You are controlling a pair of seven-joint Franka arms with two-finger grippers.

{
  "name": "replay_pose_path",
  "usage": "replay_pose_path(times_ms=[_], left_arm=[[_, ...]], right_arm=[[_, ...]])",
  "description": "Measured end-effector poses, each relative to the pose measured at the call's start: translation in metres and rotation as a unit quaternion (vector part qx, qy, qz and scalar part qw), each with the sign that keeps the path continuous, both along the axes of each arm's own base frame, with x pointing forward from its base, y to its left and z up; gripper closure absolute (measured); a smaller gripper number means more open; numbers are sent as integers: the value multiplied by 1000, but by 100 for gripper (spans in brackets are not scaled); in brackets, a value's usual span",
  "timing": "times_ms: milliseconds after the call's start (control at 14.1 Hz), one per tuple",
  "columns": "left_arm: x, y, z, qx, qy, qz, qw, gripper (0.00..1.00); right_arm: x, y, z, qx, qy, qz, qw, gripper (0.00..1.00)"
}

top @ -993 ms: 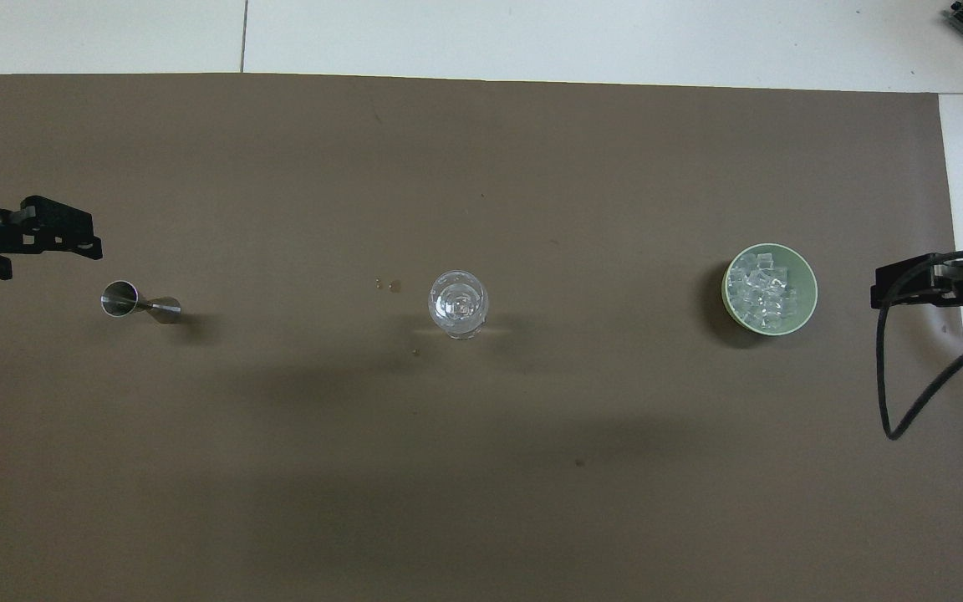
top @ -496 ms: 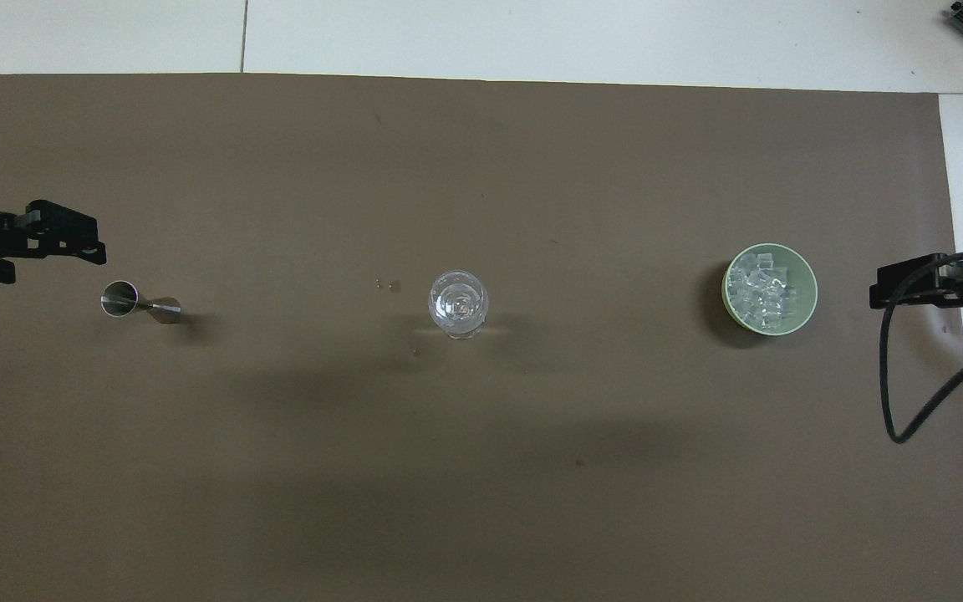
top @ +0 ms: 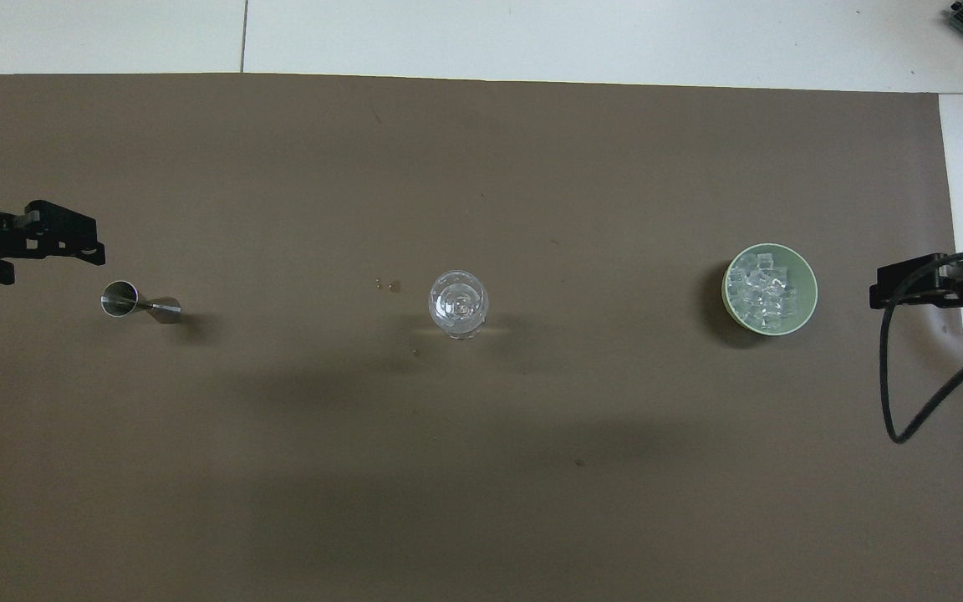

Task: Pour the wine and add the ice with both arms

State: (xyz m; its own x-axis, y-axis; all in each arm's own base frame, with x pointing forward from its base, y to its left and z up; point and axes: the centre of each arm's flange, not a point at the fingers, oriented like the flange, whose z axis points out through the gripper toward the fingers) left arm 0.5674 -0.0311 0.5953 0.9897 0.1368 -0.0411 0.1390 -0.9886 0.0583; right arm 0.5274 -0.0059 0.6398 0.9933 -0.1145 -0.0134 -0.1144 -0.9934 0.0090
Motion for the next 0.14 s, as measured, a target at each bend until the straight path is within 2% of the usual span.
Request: replay_pose_path(times_ms=[142], left_arm=[[0, 0, 0, 0, 1, 0, 1000, 0]], right_arm=[[0, 0, 0, 0, 0, 0, 1000, 0]])
